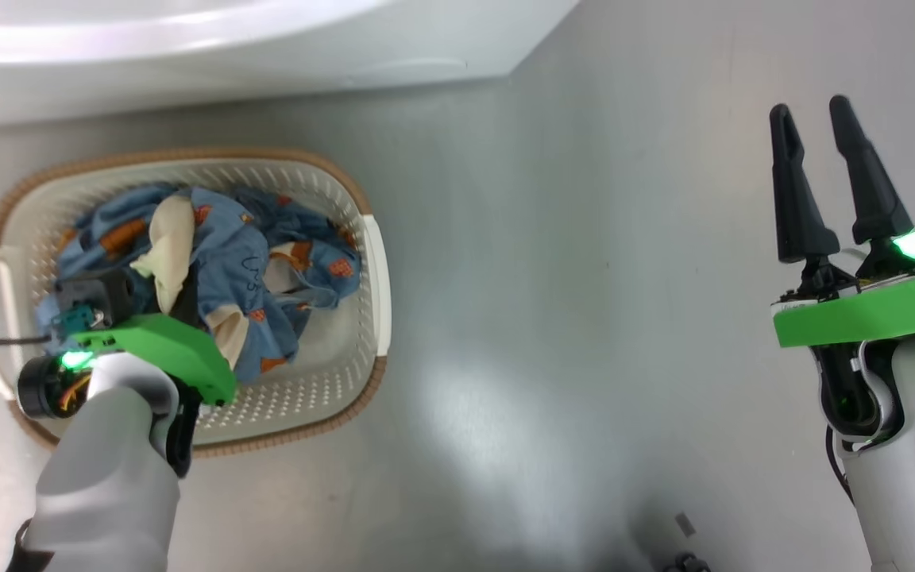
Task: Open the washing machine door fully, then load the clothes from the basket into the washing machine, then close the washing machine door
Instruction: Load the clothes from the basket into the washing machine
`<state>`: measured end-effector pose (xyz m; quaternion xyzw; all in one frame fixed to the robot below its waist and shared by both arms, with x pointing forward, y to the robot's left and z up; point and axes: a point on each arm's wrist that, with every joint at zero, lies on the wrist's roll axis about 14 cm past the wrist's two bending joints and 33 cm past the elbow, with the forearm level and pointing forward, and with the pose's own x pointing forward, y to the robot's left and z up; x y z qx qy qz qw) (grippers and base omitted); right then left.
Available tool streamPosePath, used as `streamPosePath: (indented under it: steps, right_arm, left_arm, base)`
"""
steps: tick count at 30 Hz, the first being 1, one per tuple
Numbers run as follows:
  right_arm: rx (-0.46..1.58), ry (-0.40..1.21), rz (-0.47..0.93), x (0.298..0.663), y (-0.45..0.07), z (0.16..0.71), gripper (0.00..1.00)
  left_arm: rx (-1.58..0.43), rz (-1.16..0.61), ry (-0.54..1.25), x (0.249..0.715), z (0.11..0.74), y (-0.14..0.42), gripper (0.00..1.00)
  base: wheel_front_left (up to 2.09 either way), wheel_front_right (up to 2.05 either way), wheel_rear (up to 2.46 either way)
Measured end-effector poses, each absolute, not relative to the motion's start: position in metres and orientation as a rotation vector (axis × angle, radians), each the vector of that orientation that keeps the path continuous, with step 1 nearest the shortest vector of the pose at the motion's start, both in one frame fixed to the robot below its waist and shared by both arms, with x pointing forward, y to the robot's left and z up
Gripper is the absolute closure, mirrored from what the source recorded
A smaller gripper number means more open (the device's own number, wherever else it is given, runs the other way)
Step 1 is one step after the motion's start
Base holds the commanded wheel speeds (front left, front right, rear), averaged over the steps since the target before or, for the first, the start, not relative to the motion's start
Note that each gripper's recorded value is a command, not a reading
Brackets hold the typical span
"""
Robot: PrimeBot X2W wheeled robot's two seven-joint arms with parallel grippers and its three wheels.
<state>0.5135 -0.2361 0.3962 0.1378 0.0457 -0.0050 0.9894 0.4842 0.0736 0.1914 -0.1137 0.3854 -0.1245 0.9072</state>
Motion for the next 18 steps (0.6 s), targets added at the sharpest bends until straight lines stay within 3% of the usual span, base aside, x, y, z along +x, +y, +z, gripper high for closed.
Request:
streamPosePath:
  steps: [18]
  right_arm:
    - [0.319,0.016,0.018,0.478,-0.221,0.454,0.0]
  left_arm:
    - [-0.265,-0.245,0.468,0.47,0.313,0.091,1.0]
  base:
    - [0.0,0.0,0.0]
